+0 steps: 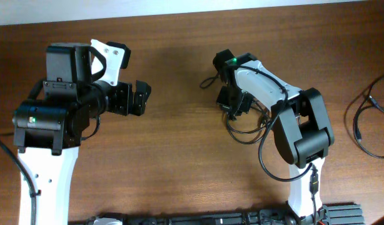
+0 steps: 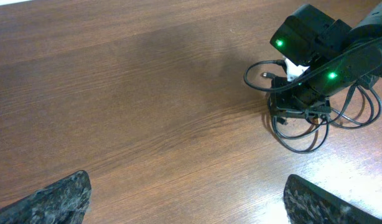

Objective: Untangle cables

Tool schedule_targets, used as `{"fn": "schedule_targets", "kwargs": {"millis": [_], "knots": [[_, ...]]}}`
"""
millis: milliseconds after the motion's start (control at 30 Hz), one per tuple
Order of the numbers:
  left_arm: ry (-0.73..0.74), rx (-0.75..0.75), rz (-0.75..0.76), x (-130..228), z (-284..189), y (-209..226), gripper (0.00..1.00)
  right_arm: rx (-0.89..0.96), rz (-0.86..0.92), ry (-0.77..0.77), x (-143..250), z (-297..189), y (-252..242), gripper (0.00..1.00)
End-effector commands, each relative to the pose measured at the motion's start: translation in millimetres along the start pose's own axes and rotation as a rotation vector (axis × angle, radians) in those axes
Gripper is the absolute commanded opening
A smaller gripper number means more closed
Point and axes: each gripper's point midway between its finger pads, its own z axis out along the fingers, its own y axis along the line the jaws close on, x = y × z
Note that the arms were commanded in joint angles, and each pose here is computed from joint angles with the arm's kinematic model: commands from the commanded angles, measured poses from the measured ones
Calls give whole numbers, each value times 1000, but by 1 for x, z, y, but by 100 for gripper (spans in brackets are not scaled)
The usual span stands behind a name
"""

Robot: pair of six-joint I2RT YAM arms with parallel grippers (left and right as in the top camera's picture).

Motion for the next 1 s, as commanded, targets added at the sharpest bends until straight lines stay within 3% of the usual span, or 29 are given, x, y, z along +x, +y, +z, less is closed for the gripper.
{"fn": "schedule_targets", "kwargs": {"millis": [0,67,433,633,833,967], "knots": [[-11,7,12,-2,-3,-1,99,-31,3,-86,-13,-27,5,15],[-12,7,12,-2,-3,-1,99,-41,3,-102,-15,-33,6,4],[-12,7,12,-2,-3,-1,99,-36,-24,-108,-15,-44,4,4],[-12,7,12,-2,-3,-1,99,9,-63,-158,-23,-83,-1,4],[-12,7,12,-2,-3,-1,99,-68,-180,-304,-37,-183,10,4],[-12,7,12,-2,-3,-1,99,-210,-228,-484,-40,-274,17,4]]}}
